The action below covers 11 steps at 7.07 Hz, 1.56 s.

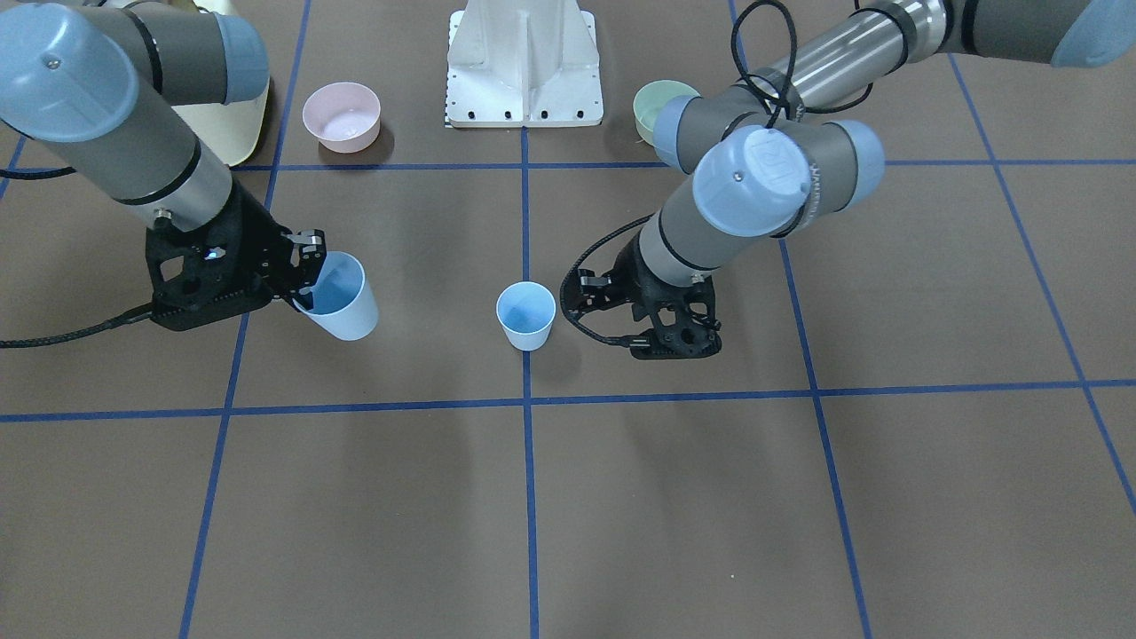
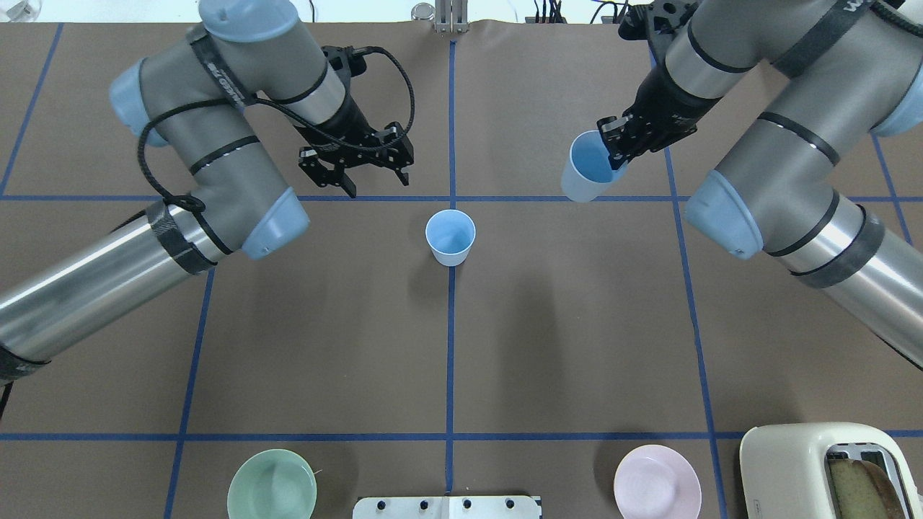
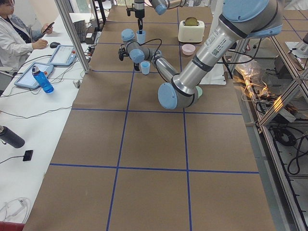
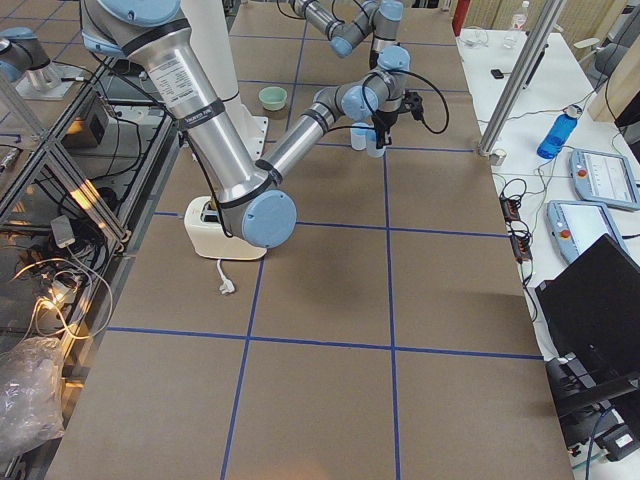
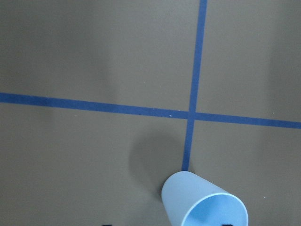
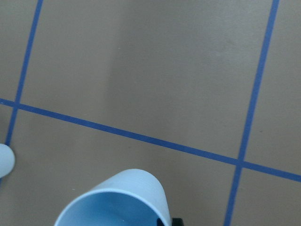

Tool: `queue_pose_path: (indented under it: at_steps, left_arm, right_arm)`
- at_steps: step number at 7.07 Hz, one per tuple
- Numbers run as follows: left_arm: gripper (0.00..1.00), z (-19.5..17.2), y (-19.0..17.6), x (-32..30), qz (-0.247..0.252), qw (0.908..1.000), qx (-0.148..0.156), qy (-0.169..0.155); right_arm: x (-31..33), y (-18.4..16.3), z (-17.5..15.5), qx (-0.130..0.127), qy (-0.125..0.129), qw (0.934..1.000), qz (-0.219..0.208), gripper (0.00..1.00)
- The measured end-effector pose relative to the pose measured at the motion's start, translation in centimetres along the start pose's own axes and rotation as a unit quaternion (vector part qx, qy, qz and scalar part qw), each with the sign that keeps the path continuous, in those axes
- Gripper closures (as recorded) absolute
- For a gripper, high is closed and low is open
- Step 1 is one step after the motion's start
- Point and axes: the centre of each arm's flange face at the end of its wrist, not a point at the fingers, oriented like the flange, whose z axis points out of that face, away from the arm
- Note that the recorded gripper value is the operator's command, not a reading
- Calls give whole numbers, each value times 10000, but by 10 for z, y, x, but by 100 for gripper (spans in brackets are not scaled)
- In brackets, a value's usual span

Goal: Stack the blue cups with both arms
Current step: 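Lower the right gripper's blue cup into the center cup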

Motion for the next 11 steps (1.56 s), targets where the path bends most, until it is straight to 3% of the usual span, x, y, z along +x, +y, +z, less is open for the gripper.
queue_pose_path:
  at_steps: [3,6,11]
  left_arm:
    - [3,-37,-36,-111,550,9980,207,-239]
    - [3,-49,-51,-196,1140,9918,237,-524]
    - [3,-50,-53,-220,1271,9898,214,-610]
  right_arm:
    - [-72,6,25,-64,-64,9999,128,100]
    - [-135,-7,45,-101,-63,9996,272,100]
    - [-154,-9,88,20,-161,9998,91,100]
